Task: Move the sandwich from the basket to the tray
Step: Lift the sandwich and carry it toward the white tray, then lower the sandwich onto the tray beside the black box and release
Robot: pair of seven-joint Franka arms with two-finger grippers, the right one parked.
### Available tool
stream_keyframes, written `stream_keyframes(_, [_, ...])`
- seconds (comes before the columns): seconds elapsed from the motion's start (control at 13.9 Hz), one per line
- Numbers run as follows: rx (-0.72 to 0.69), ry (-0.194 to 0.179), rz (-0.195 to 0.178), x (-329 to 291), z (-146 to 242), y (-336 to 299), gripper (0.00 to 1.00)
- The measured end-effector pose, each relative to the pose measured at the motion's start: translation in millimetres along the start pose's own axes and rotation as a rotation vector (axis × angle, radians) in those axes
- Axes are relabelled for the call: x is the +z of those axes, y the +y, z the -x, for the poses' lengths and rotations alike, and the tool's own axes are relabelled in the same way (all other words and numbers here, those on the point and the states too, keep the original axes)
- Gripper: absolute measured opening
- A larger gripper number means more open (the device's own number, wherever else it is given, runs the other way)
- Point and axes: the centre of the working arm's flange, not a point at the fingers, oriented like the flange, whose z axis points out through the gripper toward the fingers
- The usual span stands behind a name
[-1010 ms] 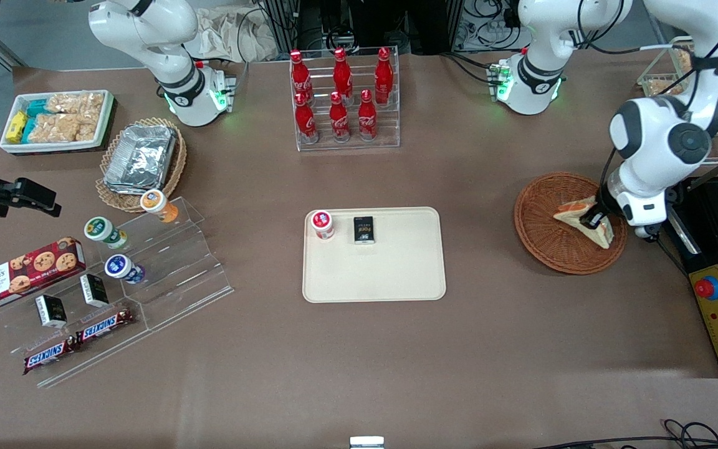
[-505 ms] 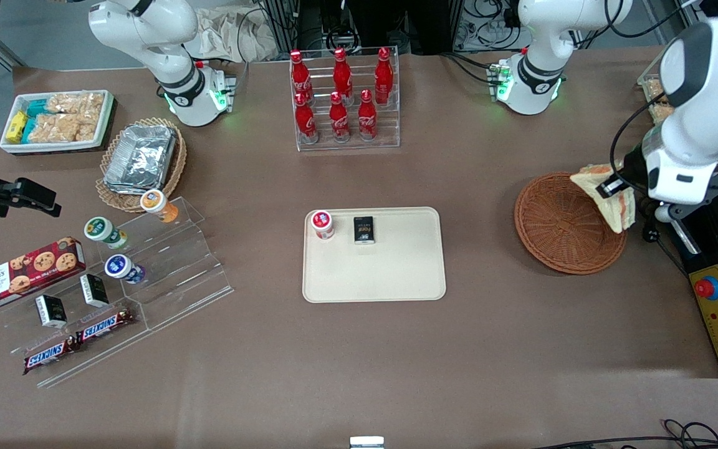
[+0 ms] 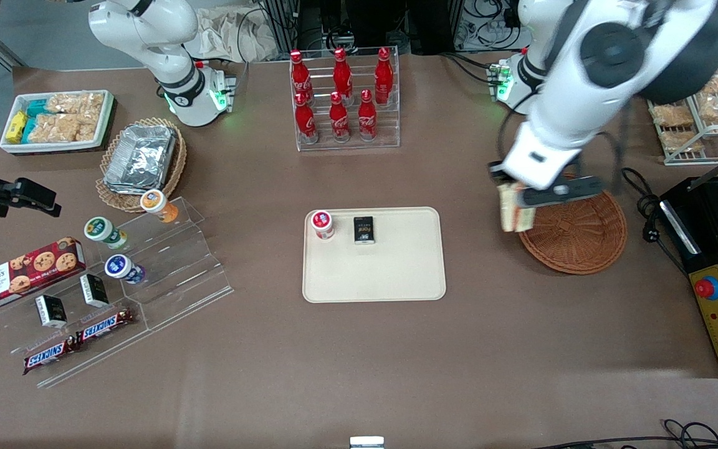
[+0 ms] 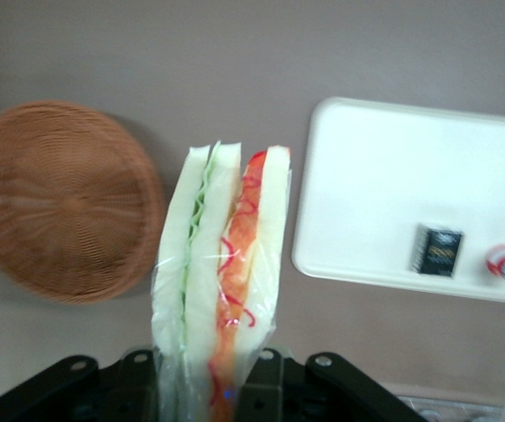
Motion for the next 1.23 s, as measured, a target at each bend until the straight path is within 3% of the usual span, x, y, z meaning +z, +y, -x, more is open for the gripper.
stream_keyframes(0.22, [0.115, -0.029, 0.024, 72.3, -2.8, 62.5, 0.25])
stream_keyframes(0.65, [0.187, -0.047, -0.019, 231.5, -25.6, 113.4, 0.25])
stream_keyframes(0.79, [0.175, -0.039, -0.031, 260.8, -30.4, 116.5, 0.25])
stream_keyframes(1.08, [0.163, -0.034, -0.019, 285.7, -31.4, 123.7, 0.26])
stream_keyframes(1.15, [0.166, -0.029, -0.023, 289.1, -31.7, 123.9, 0.32])
stream_keyframes(1.23, [0.171, -0.026, -0.028, 292.6, -32.1, 123.9, 0.32])
